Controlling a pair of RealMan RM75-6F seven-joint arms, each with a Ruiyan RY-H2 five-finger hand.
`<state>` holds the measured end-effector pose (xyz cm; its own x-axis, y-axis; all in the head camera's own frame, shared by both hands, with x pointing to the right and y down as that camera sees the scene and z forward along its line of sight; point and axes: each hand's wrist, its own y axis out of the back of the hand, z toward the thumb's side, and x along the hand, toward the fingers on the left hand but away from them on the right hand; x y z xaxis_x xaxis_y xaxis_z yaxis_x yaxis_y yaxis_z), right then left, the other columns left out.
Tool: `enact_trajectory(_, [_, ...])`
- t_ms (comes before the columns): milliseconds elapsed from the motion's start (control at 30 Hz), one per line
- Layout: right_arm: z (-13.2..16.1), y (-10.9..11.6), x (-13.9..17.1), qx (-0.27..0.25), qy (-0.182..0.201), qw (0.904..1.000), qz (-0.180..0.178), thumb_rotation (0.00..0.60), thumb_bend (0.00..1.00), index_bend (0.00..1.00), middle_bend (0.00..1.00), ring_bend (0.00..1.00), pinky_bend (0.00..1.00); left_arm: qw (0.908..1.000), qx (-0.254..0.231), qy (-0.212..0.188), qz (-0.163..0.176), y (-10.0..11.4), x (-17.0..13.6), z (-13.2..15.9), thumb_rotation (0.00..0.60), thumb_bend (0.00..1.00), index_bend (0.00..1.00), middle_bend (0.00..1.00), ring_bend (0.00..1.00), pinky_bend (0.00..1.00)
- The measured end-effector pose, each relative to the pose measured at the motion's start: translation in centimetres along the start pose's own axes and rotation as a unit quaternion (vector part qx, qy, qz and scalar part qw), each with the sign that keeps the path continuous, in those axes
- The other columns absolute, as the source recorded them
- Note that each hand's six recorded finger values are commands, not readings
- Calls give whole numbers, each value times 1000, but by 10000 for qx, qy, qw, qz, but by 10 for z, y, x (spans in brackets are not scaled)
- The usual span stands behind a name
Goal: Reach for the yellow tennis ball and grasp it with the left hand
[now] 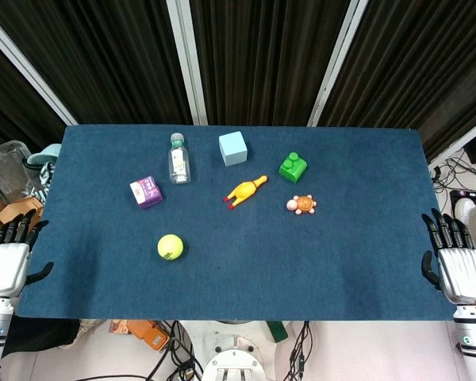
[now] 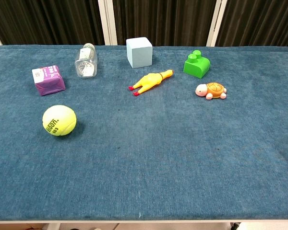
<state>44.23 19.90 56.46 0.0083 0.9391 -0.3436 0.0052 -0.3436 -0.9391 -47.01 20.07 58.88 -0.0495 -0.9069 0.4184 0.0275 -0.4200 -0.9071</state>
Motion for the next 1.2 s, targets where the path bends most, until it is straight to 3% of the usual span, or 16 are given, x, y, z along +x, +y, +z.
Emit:
enact_trajectory(567, [0, 0, 0, -7, 4, 10000, 0, 600, 850, 0, 33, 105, 118, 10000, -13, -19, 15, 0, 0, 1, 600, 181, 167, 0, 0, 113])
enact_trajectory(733, [1, 0, 0, -18, 6, 10000, 9, 600, 850, 0, 33, 105, 118, 9996, -229, -114, -87, -3, -2, 7, 600, 181, 157, 0, 0, 113])
enact_trajectory(967, [1, 0, 0, -39, -12, 10000, 13, 600, 850, 0, 33, 105, 117, 9933, -724, -757, -479, -13, -10, 45, 600, 181, 130, 0, 0, 113])
enact_trajectory(1200, [0, -1, 1, -45, -38, 10000, 29, 600, 850, 0, 33, 105, 117, 9790, -1229, -1380, -867, -34, -2, 93, 600, 181, 130, 0, 0, 113])
